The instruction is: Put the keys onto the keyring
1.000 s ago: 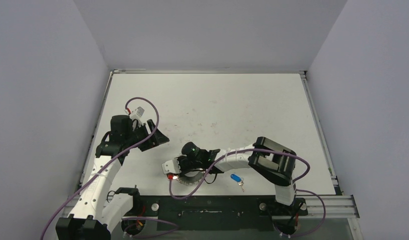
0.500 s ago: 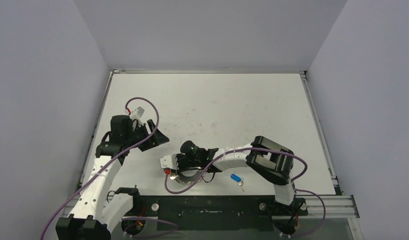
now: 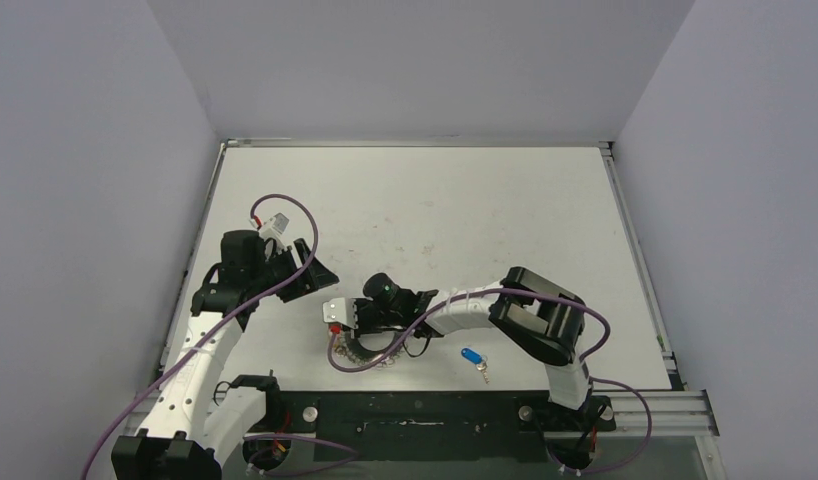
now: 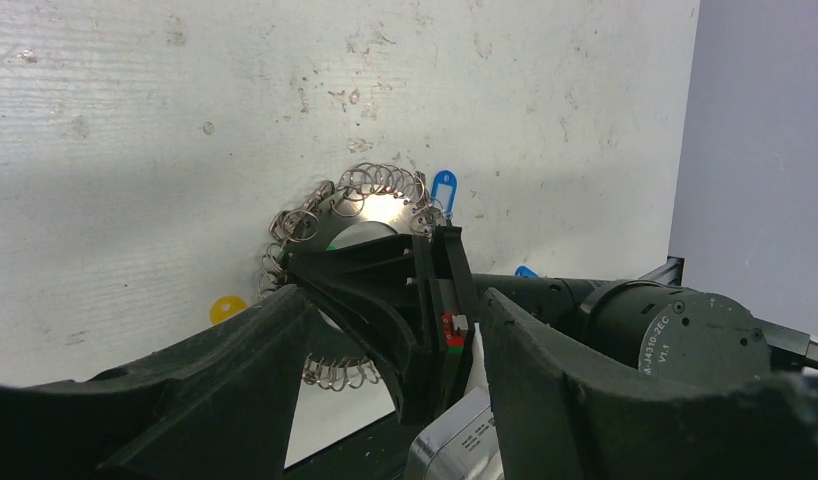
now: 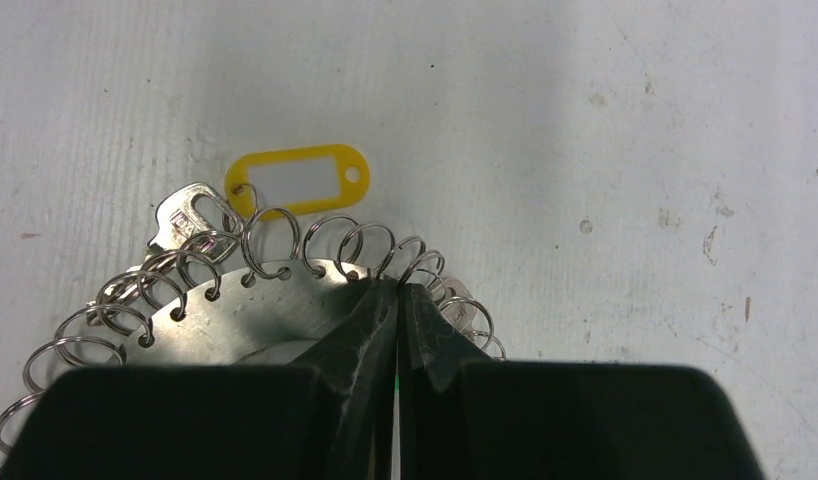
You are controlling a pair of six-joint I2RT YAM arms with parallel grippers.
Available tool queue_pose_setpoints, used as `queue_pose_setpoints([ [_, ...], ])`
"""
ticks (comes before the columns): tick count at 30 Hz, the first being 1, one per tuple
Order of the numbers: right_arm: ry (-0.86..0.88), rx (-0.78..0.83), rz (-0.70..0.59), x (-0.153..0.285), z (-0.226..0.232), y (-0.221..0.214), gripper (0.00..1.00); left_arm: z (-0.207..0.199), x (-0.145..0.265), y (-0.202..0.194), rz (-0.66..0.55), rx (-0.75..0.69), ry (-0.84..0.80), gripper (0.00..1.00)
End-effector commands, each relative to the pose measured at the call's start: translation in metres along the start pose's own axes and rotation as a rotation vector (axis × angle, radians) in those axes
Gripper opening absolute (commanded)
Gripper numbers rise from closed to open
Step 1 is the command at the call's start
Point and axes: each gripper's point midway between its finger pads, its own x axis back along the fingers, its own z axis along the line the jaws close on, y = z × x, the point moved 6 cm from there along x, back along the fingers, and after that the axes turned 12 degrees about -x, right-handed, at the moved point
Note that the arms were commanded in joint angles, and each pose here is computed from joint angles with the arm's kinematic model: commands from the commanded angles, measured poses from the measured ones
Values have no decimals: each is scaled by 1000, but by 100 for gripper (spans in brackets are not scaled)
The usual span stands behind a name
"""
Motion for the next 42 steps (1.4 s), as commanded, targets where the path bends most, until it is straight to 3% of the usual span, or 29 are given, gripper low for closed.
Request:
queue_pose_setpoints([
  [1, 9, -30, -68, 15, -1, 10, 0, -5, 2, 9, -57, -37, -40, 60],
  [12, 58, -32, -171, 63, 2, 25, 0, -14, -3, 8, -128, -43, -158, 55],
  [20, 105, -47, -246, 97, 3, 33, 0, -31, -7, -6, -261, -136, -312, 53],
  [33, 184, -31, -305, 140, 16, 37, 0, -64, -22, -39, -502, -586, -520, 52],
  [42, 213, -34, -309, 159, 21, 31, 0, -72, -25, -64, -651, -1028, -618, 41],
])
